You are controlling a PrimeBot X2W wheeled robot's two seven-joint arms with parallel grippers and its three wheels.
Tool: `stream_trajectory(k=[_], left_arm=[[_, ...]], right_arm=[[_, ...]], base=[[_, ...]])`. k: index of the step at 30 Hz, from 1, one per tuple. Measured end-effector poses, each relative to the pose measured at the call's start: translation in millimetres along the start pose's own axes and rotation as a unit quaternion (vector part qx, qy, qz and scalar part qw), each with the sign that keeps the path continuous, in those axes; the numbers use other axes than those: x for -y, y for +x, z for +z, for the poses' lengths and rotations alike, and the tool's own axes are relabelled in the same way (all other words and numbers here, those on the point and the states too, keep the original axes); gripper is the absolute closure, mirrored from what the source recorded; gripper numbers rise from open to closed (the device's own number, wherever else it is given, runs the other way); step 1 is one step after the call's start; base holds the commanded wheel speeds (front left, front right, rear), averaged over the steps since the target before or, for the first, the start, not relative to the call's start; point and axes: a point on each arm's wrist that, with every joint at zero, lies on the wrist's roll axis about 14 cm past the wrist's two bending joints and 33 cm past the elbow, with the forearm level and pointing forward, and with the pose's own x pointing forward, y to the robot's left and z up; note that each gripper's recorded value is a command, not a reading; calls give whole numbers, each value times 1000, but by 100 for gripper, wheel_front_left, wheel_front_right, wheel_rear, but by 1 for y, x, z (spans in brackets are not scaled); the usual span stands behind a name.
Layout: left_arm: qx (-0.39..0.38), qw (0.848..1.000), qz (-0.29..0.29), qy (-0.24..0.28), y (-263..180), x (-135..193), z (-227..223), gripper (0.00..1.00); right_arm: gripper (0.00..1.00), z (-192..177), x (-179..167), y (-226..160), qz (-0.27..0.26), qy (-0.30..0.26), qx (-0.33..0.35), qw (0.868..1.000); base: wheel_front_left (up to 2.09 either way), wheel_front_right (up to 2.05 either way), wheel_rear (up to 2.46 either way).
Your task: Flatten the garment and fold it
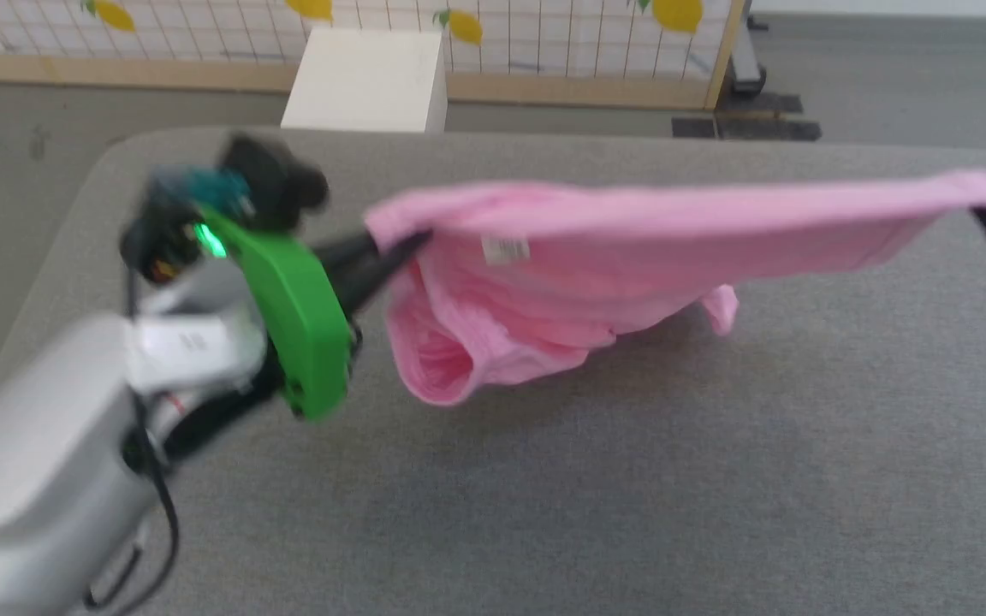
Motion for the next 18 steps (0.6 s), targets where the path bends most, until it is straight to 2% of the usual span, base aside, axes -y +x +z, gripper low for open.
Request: stream_trajectory(k=[7,13,18], left_arm=[[62,997,16,32,-13,-15,90,100],[52,998,31,30,-5,-38,114,100],[38,998,40,17,14,-63,124,100]], right_arm=[[100,73,3,-9,7,-28,73,997],[100,96,4,3,12,-66,75,995],[100,110,16,28,7,-71,74,995]], base=[[0,0,0],[0,0,0],[0,0,0]])
